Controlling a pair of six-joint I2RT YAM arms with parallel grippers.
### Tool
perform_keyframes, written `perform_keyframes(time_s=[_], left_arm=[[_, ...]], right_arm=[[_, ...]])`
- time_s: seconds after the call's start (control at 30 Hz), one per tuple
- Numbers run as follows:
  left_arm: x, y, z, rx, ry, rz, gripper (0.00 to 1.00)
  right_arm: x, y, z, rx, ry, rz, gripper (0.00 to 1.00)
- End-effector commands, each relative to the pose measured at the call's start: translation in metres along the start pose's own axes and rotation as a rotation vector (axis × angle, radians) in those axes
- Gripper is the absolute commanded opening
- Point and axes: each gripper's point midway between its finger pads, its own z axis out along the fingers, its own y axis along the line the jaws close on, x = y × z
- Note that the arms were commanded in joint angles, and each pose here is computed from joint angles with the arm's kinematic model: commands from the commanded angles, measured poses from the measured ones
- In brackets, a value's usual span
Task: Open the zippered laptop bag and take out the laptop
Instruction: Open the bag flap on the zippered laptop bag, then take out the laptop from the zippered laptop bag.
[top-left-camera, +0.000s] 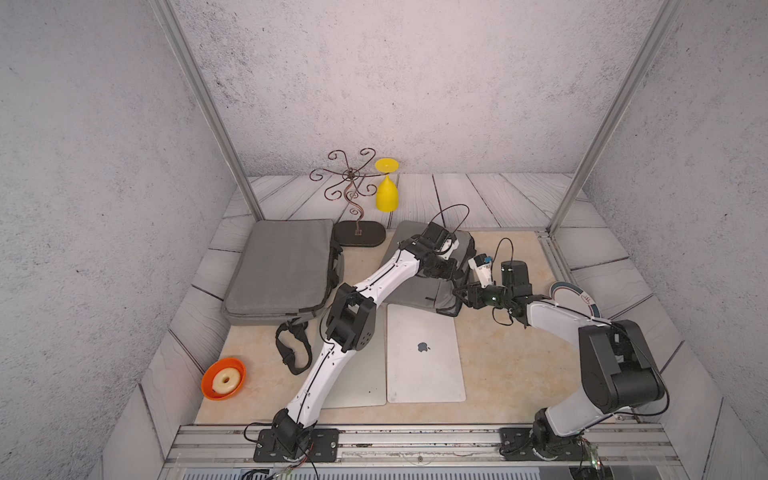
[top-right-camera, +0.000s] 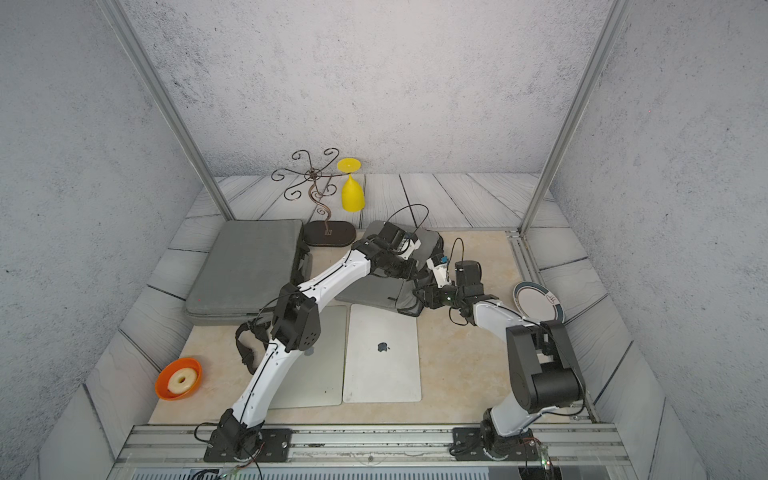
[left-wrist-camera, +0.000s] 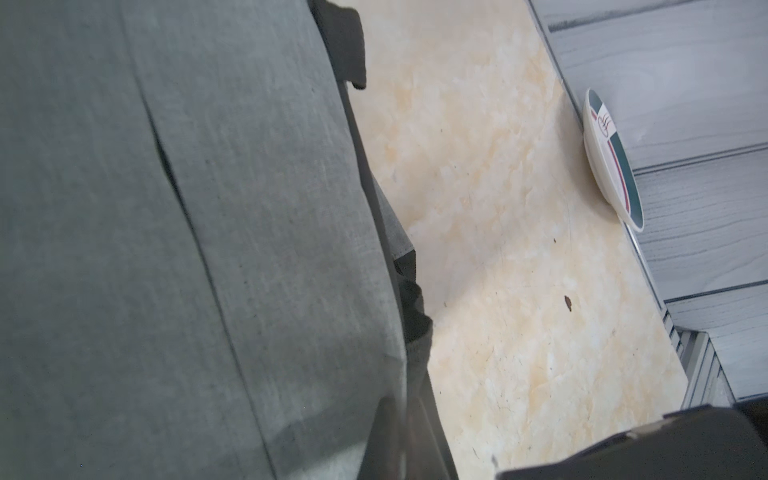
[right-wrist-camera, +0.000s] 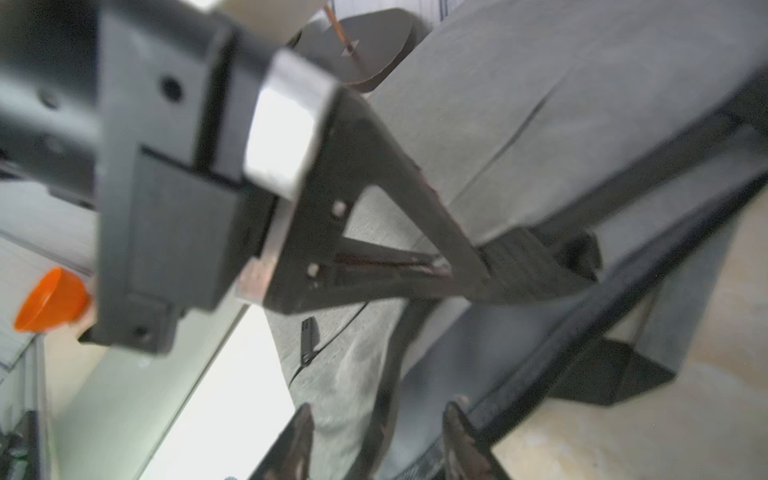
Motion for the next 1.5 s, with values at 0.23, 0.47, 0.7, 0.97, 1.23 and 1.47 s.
perform_keyframes(time_s=[0.23, 0.47, 0.7, 0.97, 1.23, 1.47], left_arm=[[-0.061, -0.031, -0.079, 0.094, -0.211, 0.027, 0.00], [-0.066, -0.039, -0.098, 0.129, -0.233, 0.027, 0.00], [-0.069, -0.041, -0.102, 0.150, -0.245, 0.025, 0.00], [-0.073, -0.044, -0.103, 0.177, -0.257, 0.029, 0.00], [-0.072, -0.043, -0.099, 0.194, -0.254, 0.027, 0.00], [-0.069, -0.041, -0.092, 0.213, -0.241, 0.000, 0.00]], right_arm=[[-0.020, -0.036, -0.024, -0.005, -0.147, 0.487, 0.61], [-0.036, -0.057, 0.017, -0.109, -0.141, 0.700, 0.61], [-0.048, -0.075, 0.066, -0.168, -0.109, 0.779, 0.60], [-0.043, -0.079, 0.123, -0.232, -0.039, 0.819, 0.57], [-0.020, -0.071, 0.165, -0.227, 0.059, 0.829, 0.56], [-0.017, -0.061, 0.190, -0.278, 0.089, 0.830, 0.52]])
